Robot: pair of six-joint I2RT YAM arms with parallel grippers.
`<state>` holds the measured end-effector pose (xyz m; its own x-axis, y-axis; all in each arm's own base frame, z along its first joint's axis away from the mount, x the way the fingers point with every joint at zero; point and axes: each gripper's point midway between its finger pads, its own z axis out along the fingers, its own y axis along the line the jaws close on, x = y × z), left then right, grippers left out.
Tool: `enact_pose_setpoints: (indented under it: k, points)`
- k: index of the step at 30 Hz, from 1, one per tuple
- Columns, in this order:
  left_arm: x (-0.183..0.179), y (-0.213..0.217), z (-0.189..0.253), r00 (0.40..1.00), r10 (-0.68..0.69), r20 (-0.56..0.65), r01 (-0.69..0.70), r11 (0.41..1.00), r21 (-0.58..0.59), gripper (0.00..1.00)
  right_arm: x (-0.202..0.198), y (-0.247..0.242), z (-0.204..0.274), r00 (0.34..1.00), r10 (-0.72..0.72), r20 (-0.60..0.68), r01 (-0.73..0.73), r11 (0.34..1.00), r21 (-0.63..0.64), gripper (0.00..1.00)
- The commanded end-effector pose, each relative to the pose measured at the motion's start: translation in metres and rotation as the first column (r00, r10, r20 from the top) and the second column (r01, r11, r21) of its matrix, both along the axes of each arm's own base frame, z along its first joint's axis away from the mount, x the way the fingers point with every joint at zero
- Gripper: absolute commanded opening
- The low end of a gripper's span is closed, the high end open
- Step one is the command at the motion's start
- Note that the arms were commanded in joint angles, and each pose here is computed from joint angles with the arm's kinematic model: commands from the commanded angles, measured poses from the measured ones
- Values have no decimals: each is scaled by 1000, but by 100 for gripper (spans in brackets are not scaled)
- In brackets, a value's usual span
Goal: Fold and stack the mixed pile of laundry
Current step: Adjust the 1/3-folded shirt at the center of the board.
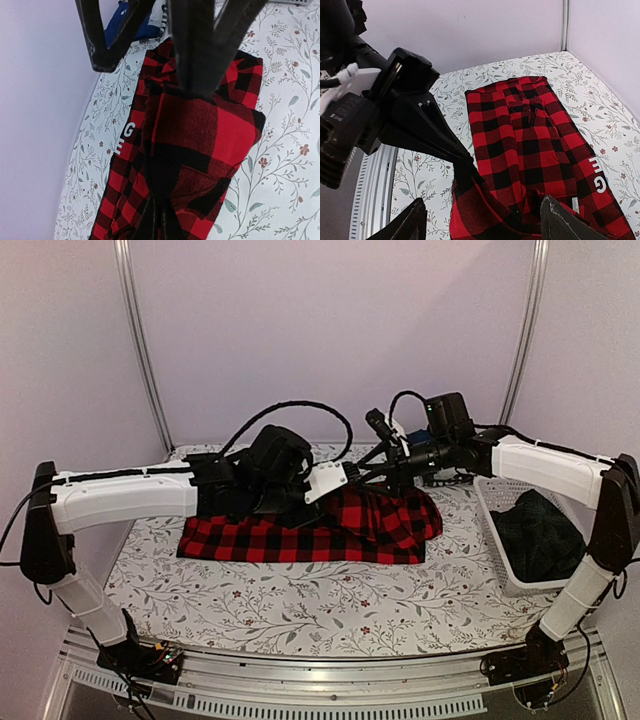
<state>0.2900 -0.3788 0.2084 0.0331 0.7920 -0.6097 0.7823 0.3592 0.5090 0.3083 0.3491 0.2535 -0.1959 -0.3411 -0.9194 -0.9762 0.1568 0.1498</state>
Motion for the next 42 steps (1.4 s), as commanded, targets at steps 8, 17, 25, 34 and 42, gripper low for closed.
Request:
enact_pose_setpoints:
  k: [8,17,25,34,42]
  points:
    - [-5,-6,40,975,-60,213,59,998,12,0,-1,24,-24,981,135,-139,-133,991,22,60]
    - [7,12,70,996,72,61,-55,968,-245,76,1,31,3,981,149,-124,-141,988,67,0]
    - [-17,46,78,937,-150,-316,-54,832,-553,100,1,25,20,992,122,-33,-119,990,73,0]
    - [-18,38,70,814,-365,-451,-34,746,-665,100,-1,24,40,994,108,33,-111,987,120,0]
    - [-1,19,68,809,-408,-423,0,720,-694,100,-5,27,42,992,119,31,-122,983,137,0]
